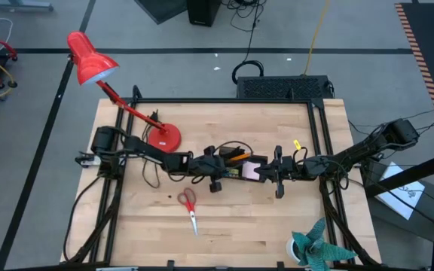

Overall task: Pick and place office supplies into organizer
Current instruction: Put the green binder clip into the black desk organizer

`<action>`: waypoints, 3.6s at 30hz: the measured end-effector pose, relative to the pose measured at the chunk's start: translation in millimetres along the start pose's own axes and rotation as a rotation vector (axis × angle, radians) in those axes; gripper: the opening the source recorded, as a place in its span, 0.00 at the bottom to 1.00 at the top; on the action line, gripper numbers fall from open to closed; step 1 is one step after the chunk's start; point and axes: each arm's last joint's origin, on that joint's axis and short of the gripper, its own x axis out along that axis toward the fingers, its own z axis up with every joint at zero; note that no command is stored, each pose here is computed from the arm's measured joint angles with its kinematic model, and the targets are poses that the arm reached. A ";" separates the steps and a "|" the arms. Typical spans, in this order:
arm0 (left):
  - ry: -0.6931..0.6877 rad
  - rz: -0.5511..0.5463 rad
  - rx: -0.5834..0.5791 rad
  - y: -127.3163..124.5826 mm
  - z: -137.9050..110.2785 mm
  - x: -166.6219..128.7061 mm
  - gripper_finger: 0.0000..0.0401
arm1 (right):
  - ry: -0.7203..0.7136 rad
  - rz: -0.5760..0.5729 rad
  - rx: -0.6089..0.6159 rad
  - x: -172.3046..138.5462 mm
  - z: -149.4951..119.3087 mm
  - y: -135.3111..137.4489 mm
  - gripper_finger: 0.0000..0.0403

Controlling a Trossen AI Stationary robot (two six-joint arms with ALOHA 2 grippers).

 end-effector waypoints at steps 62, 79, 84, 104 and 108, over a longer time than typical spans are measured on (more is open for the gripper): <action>-0.007 -0.168 -0.149 -53.2 16.3 -21.1 0.44 | 0.003 0.053 0.002 -0.1 0.1 1.5 0.01; 0.064 0.061 -0.158 -95.5 4.8 16.9 0.42 | -0.006 0.055 0.006 -0.1 1.1 1.7 0.01; 0.118 0.109 -0.176 -94.4 -3.9 24.7 0.49 | 0.004 0.053 0.005 -0.1 0.1 1.5 0.01; 0.136 0.036 -0.134 -92.7 -5.9 28.0 0.34 | 0.008 0.053 0.001 -0.1 -0.3 1.5 0.01; 0.145 0.011 -0.037 -93.4 -6.2 27.8 0.31 | 0.008 0.054 0.004 -0.1 -0.3 1.6 0.01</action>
